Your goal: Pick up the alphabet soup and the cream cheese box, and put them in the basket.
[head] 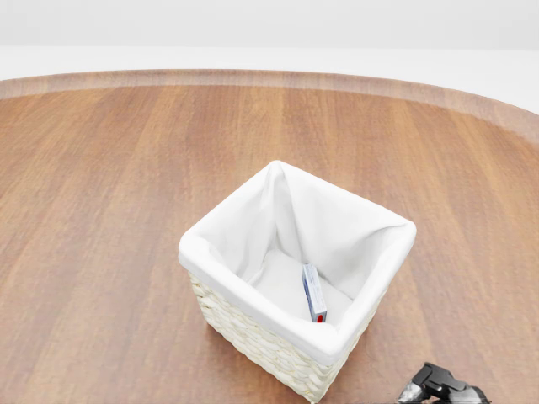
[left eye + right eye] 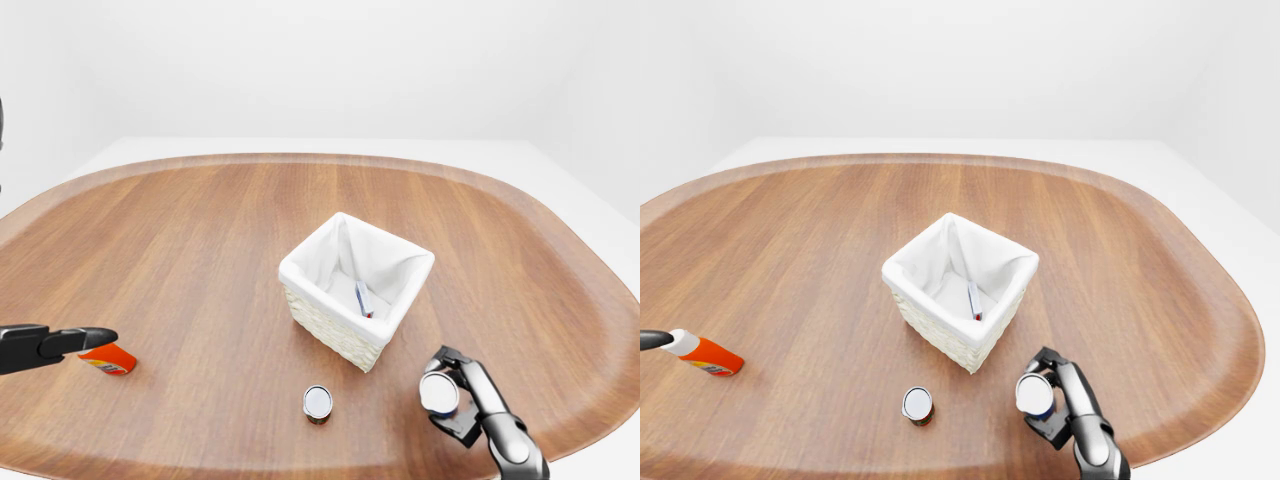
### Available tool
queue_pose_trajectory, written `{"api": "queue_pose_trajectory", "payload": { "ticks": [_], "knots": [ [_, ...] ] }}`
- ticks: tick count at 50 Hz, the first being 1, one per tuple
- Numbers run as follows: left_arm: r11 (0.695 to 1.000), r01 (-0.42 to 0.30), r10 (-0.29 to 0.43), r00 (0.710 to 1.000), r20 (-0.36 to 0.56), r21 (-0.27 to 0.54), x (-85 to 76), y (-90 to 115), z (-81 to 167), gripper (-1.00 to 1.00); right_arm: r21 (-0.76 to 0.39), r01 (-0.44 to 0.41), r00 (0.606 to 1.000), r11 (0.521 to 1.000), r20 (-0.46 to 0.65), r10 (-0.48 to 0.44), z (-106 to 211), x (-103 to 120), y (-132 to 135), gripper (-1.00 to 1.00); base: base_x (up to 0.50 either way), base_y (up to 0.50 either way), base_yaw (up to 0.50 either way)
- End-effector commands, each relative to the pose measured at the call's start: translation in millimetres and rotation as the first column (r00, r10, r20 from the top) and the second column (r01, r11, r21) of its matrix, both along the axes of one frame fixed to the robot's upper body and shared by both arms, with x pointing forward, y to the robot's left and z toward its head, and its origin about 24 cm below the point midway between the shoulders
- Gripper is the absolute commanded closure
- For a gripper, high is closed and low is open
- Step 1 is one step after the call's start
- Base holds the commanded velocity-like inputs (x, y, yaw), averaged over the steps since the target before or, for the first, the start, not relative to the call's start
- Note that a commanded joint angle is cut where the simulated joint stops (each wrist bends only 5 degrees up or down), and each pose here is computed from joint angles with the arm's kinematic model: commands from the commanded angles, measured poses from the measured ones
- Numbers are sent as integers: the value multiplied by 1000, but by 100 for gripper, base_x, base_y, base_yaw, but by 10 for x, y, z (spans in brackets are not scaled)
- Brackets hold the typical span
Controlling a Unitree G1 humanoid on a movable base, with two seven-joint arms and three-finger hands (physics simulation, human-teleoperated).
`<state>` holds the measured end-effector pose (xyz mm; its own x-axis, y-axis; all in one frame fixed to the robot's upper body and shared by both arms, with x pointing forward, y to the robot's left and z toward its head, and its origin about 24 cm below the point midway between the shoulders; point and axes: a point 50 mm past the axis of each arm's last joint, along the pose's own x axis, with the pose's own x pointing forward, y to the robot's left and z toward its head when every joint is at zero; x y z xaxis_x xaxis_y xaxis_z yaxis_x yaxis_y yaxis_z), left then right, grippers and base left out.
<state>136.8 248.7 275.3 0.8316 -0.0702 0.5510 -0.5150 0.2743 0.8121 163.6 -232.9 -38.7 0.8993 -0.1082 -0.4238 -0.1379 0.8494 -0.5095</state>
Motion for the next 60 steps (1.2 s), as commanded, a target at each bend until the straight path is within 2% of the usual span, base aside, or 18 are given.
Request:
{"api": "queue_pose_trajectory", "payload": {
  "ticks": [1,7,12,22,26,33,37,40,42,45,52,54,60],
  "knots": [
    [999,52,-52,997,54,1,2,-87,49,-100,-6,161,968,987,198,-156,289,185,-196,100,0,0,0],
    [999,52,-52,997,52,4,1,-92,50,-100,5,218,932,976,295,-210,441,263,-248,100,0,0,0],
    [999,51,-51,997,50,2,4,-91,45,-100,1,220,918,975,338,-208,522,302,-220,100,0,0,0],
    [999,50,-50,998,49,4,8,-91,46,-100,15,206,860,978,474,-188,843,366,-140,100,0,0,0],
    [999,51,-51,997,50,6,6,-92,50,-100,31,212,813,977,549,-194,1027,377,-122,100,0,0,0],
    [999,52,-52,997,53,3,1,-88,51,-100,41,203,763,978,619,-184,1198,428,-64,100,0,0,0],
    [998,55,-56,997,57,8,-7,-96,60,-100,41,188,714,981,681,-166,1372,451,-18,100,0,0,0],
    [998,58,-58,997,59,9,-9,-97,64,-100,14,146,673,989,731,-110,1558,482,42,100,0,0,0],
    [998,60,-60,996,60,10,-10,-100,65,-100,-10,111,625,994,778,-62,1739,502,97,100,0,0,0],
    [998,60,-60,996,60,9,-9,-101,64,-100,-22,92,584,996,811,-36,1890,528,138,100,0,0,0],
    [998,61,-61,996,61,8,-12,-102,64,-100,-6,90,557,996,829,-45,2113,589,192,100,0,0,0],
    [998,60,-61,996,59,4,-7,-97,57,-100,8,62,529,998,848,-40,2219,609,233,100,0,0,0],
    [998,59,-59,997,58,1,-4,-92,54,-100,-11,15,476,1000,880,2,2374,785,373,100,0,0,0]
  ]
}}
